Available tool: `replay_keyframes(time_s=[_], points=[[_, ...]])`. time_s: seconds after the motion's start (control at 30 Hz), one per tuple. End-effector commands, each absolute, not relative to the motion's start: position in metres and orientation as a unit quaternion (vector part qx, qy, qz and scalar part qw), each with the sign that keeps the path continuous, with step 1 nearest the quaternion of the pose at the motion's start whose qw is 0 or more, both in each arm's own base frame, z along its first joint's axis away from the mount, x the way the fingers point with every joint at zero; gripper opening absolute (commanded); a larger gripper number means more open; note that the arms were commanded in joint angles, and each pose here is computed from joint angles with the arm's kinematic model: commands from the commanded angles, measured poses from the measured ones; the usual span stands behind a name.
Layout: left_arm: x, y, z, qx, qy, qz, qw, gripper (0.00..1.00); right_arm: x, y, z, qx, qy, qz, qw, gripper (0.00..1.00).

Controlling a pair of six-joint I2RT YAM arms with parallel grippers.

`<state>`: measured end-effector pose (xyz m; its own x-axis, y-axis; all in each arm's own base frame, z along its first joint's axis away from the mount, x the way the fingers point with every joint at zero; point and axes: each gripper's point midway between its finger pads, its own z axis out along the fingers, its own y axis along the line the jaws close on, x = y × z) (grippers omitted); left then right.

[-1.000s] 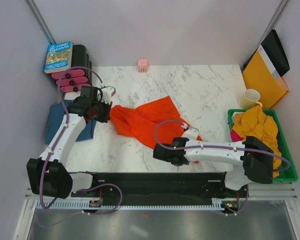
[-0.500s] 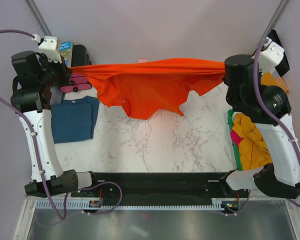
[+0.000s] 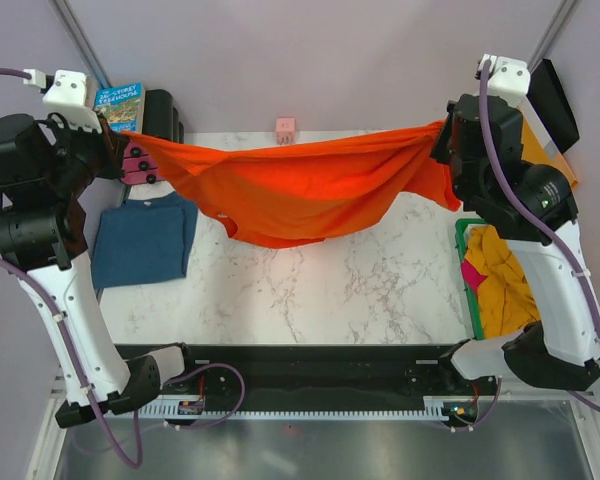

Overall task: Fold and stack the t-shirts
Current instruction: Flatten out the tshirt

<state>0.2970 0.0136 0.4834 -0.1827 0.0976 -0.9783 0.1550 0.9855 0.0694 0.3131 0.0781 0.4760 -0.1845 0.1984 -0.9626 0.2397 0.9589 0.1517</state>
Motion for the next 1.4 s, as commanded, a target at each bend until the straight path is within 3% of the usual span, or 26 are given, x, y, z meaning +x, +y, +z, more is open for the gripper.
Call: replay_keyframes(time_s=[0.0,0.13,0.33,0.53,0.7,0.9,0.93,1.0,1.03,1.1,1.13,1.3,1.37], points=[[0.27,0.014,0.51,0.05,0.747,-0.014,0.663,0.02,0.301,0.073,0.5,0.134,0.748,0.014,0.65,0.0],[0.251,0.006,0.528,0.047,0.727,-0.021,0.685,0.02,0.272,0.054,0.52,0.146,0.698,0.052,0.699,0.0],[0.237,-0.005,0.534,0.05,0.719,-0.043,0.692,0.02,0.255,0.052,0.488,0.128,0.734,0.051,0.665,0.0],[0.275,-0.007,0.417,0.046,0.807,-0.103,0.58,0.02,0.272,0.086,0.359,0.128,0.805,0.067,0.575,0.0],[0.294,0.013,0.34,0.046,0.855,-0.071,0.511,0.02,0.284,0.115,0.288,0.129,0.849,0.083,0.506,0.0],[0.339,0.029,0.365,0.046,0.843,-0.051,0.533,0.02,0.343,0.123,0.321,0.117,0.84,0.04,0.528,0.0],[0.346,0.032,0.396,0.045,0.828,-0.044,0.557,0.02,0.354,0.123,0.358,0.125,0.82,0.05,0.555,0.0],[0.375,0.037,0.403,0.036,0.831,-0.055,0.552,0.02,0.377,0.125,0.38,0.133,0.809,0.044,0.571,0.0],[0.376,0.037,0.443,0.042,0.807,-0.048,0.587,0.02,0.38,0.124,0.427,0.139,0.781,0.064,0.606,0.0],[0.399,0.043,0.454,0.034,0.807,-0.052,0.587,0.02,0.395,0.131,0.453,0.141,0.768,0.071,0.621,0.0],[0.394,0.042,0.503,0.045,0.771,-0.035,0.635,0.02,0.386,0.127,0.498,0.152,0.74,0.095,0.648,0.0],[0.37,0.038,0.538,0.062,0.745,-0.014,0.664,0.02,0.37,0.122,0.515,0.151,0.735,0.109,0.652,0.0],[0.373,0.039,0.498,0.062,0.776,-0.023,0.627,0.02,0.357,0.114,0.483,0.153,0.753,0.095,0.632,0.0]])
